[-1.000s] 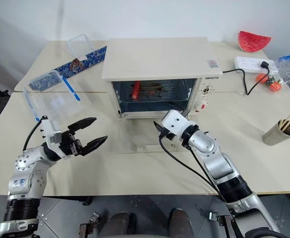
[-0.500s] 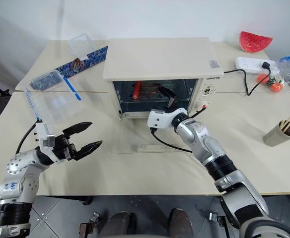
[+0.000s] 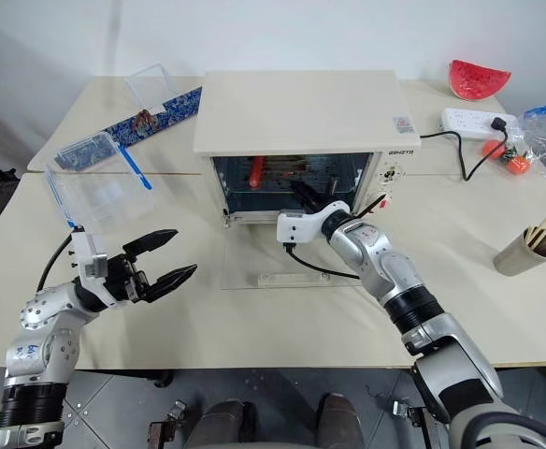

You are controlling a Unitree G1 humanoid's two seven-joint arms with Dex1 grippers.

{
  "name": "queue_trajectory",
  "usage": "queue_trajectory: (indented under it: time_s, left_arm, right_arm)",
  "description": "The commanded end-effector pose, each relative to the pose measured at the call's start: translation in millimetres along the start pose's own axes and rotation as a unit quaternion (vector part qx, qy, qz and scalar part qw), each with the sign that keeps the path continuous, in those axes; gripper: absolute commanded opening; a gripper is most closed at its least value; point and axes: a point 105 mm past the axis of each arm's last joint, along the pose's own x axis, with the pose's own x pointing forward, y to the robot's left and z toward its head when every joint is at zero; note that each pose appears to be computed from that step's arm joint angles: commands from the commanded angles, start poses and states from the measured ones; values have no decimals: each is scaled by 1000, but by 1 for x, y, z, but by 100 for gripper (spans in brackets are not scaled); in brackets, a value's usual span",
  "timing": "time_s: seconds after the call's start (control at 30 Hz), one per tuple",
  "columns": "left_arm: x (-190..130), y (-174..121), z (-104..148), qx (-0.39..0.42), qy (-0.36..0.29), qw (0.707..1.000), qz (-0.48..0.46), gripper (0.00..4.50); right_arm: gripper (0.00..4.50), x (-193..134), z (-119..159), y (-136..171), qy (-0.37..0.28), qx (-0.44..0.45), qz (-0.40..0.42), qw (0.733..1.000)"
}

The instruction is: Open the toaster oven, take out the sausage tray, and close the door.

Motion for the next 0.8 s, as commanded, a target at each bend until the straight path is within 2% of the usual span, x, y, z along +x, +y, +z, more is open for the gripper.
queue_trajectory:
  time_s: [0.03, 0.33, 0.5, 0.67, 0.8]
  left_arm:
    - [5, -1, 7, 9, -17, 1000, -10, 450]
    - [31, -4, 9, 2, -29, 999, -37, 450]
    - [48, 1, 23, 3, -55, 998, -39, 450]
    - [43, 11, 28, -9, -67, 998, -16, 450]
    - [31, 18, 26, -10, -52, 999, -2, 450]
  right_arm:
    - [1, 0, 16, -26, -34, 4, -39, 999]
    - [1, -9, 28, -30, -73, 18, 5, 997]
    - [1, -12, 32, -36, -80, 10, 5, 997]
    - [1, -30, 36, -23, -88, 15, 34, 995]
    - [1, -52, 38, -6, -91, 21, 55, 994]
